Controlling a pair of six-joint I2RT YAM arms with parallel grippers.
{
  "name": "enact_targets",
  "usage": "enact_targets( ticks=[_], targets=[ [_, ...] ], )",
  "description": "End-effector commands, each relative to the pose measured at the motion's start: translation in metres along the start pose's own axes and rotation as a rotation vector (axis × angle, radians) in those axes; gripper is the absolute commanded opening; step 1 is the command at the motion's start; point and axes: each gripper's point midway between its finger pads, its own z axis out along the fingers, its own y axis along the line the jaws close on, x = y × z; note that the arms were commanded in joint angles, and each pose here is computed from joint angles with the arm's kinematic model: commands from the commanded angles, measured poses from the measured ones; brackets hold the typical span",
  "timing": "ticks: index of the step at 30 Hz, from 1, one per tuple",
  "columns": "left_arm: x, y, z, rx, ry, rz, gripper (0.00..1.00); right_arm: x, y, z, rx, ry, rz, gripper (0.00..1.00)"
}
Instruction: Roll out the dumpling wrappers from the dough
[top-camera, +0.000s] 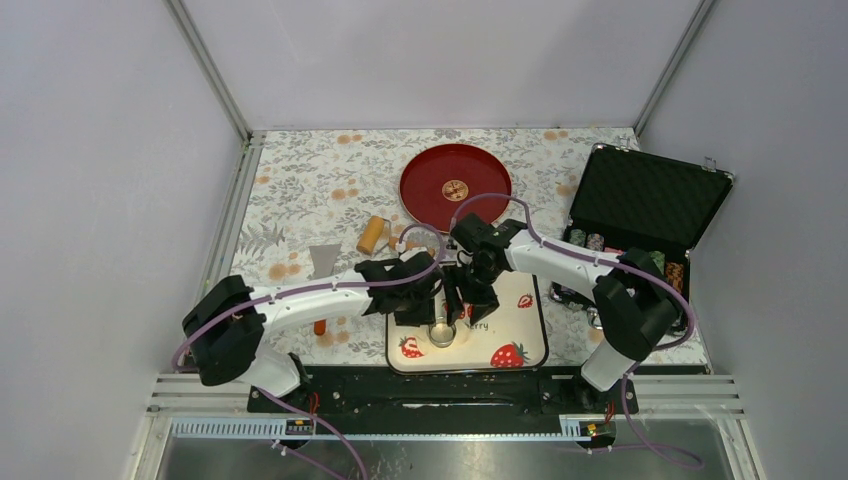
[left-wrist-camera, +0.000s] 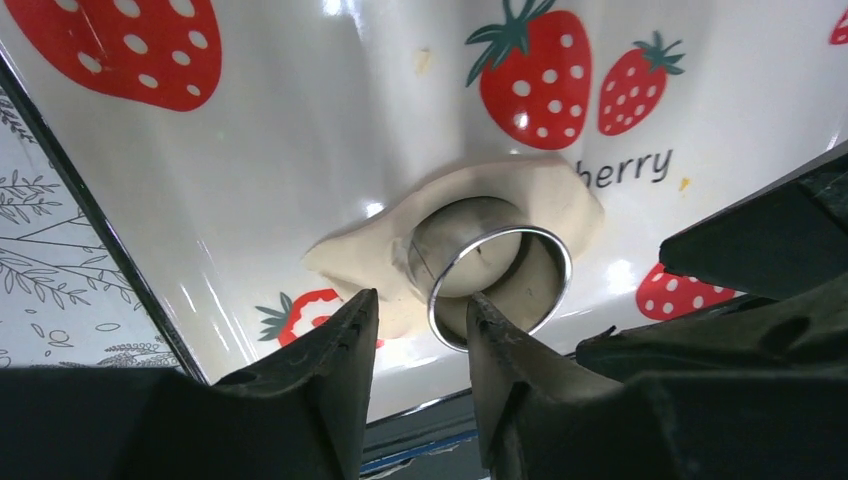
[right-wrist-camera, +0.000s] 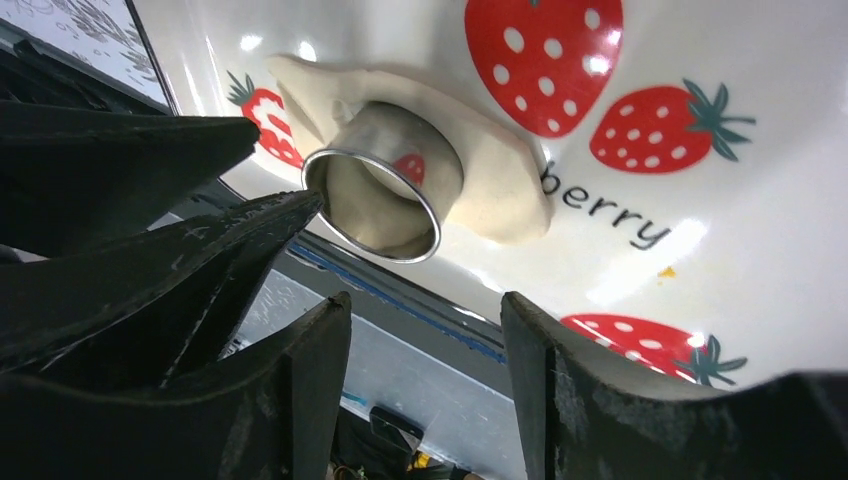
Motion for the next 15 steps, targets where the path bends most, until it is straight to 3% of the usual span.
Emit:
enact_targets(
  ticks=[1, 9, 15],
  targets=[
    [0.003, -0.005, 0.007, 0.059, 0.015, -0.006, 0.36, -0.003, 0.010, 0.013, -0.051, 0.025, 0.019, 0.61],
    [0.010, -0.001, 0.021, 0.053, 0.037, -0.009, 0.31, -0.001, 0.000, 0.036, -0.036, 0.078, 0.057, 0.47],
    [0.017, 0.000, 0.026, 0.049, 0.076, 0.000, 0.23, 0.001, -0.004, 0.044, -0.035, 0.095, 0.063, 0.18]
  ],
)
